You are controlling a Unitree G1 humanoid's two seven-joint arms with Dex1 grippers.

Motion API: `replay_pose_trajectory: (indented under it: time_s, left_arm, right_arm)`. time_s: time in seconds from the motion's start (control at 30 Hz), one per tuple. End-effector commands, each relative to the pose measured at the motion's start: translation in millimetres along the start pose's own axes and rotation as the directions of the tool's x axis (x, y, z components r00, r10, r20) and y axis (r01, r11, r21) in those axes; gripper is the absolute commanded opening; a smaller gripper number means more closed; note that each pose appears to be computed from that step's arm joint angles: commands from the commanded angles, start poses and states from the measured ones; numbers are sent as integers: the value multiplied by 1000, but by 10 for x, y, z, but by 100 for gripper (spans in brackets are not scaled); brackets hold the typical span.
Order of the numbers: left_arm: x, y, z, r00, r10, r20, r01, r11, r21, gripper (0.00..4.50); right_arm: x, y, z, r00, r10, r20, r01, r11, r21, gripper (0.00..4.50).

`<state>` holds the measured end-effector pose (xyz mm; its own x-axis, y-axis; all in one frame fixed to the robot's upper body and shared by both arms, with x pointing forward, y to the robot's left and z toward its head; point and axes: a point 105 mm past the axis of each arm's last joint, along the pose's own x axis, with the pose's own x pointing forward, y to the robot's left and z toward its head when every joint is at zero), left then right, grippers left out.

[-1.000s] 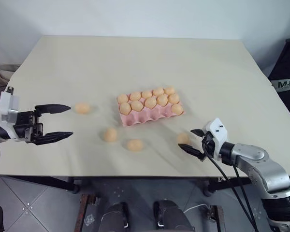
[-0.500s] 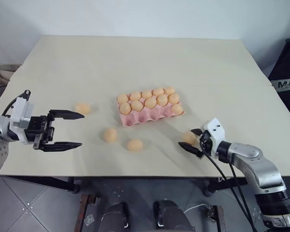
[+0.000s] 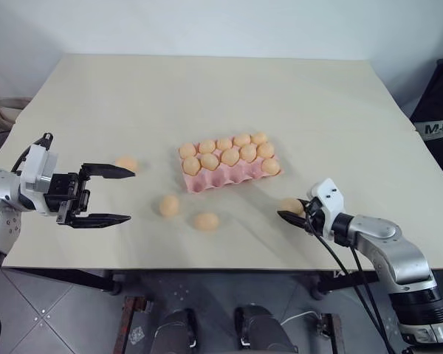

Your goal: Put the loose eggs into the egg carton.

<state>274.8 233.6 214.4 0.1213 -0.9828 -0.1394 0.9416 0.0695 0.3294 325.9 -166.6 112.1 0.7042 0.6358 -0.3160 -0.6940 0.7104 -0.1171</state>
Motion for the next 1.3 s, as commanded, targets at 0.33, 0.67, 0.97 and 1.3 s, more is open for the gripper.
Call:
replay_pose_trajectory:
  time_s: [0.33, 0.67, 0.97, 1.3]
  left_arm:
    - [81, -72, 86, 990, -142, 24, 142, 989, 31, 450]
    - [88, -47, 129, 990, -136, 47, 134, 990, 47, 450]
    - [68, -42, 132, 991, -123, 50, 121, 991, 55, 450]
    - [72, -25, 124, 992, -115, 60, 112, 992, 56, 450]
  right_arm:
    - [520, 112, 1220, 960, 26, 280, 5, 994, -110, 213]
    - [870, 83, 1007, 973, -11, 230, 48, 987, -155, 213]
    - [899, 89, 1027, 972, 13, 233, 30, 983, -182, 312]
    - [719, 225, 1269, 951, 100, 293, -38, 977, -210, 446]
